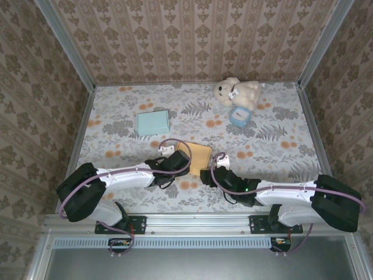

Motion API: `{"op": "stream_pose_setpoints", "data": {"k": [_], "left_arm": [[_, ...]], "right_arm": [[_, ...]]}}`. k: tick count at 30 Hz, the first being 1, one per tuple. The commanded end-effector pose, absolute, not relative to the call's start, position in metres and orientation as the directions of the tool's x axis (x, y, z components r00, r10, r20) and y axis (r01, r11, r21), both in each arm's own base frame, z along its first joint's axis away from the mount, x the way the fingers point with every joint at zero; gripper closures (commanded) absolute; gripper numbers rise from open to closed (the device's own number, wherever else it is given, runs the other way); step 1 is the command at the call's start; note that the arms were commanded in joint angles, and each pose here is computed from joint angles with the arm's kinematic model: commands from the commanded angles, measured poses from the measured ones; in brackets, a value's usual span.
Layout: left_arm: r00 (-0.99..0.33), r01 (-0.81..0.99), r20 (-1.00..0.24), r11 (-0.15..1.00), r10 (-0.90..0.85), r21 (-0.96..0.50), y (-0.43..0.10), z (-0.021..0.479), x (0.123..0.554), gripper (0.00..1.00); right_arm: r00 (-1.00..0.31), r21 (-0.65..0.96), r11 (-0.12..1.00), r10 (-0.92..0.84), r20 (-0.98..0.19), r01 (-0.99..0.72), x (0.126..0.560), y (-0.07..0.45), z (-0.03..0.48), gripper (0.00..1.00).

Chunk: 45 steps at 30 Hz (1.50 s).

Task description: Fold the paper box

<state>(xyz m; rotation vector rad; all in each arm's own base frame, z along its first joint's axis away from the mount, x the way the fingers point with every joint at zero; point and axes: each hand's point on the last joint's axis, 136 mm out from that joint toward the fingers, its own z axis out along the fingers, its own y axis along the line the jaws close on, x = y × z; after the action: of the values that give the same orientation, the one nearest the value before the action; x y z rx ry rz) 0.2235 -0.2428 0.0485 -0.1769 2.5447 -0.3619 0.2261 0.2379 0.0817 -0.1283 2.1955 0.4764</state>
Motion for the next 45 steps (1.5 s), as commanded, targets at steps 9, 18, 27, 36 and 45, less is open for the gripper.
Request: {"op": "stream_pose_setpoints", "data": {"k": [9,18,27,36,45], "left_arm": [[-0.851,-0.021,-0.512,0.981,-0.119,-0.193,-0.231,0.04,0.221,0.32],[-0.835,0.01,-0.542,0.983,-0.093,-0.184,-0.23,0.05,0.226,0.29],[-0.83,0.032,-0.547,0.969,-0.11,-0.243,-0.236,0.051,0.235,0.26],[-0.809,0.029,-0.568,0.955,-0.152,-0.297,-0.237,0.063,0.244,0.23],[-0.785,0.003,-0.585,0.944,-0.202,-0.331,-0.228,0.076,0.259,0.15]], "right_arm": [[-0.657,0.298,0.926,0.076,-0.75,-0.233,0.256,0.239,0.082,0.34],[-0.687,0.264,0.951,0.082,-0.722,-0.164,0.283,0.224,0.063,0.34],[-0.711,0.26,0.954,0.077,-0.699,-0.152,0.29,0.221,0.047,0.34],[-0.72,0.249,0.957,0.069,-0.69,-0.146,0.291,0.218,0.041,0.35],[-0.721,0.25,0.957,0.068,-0.69,-0.149,0.291,0.217,0.041,0.35]]}}
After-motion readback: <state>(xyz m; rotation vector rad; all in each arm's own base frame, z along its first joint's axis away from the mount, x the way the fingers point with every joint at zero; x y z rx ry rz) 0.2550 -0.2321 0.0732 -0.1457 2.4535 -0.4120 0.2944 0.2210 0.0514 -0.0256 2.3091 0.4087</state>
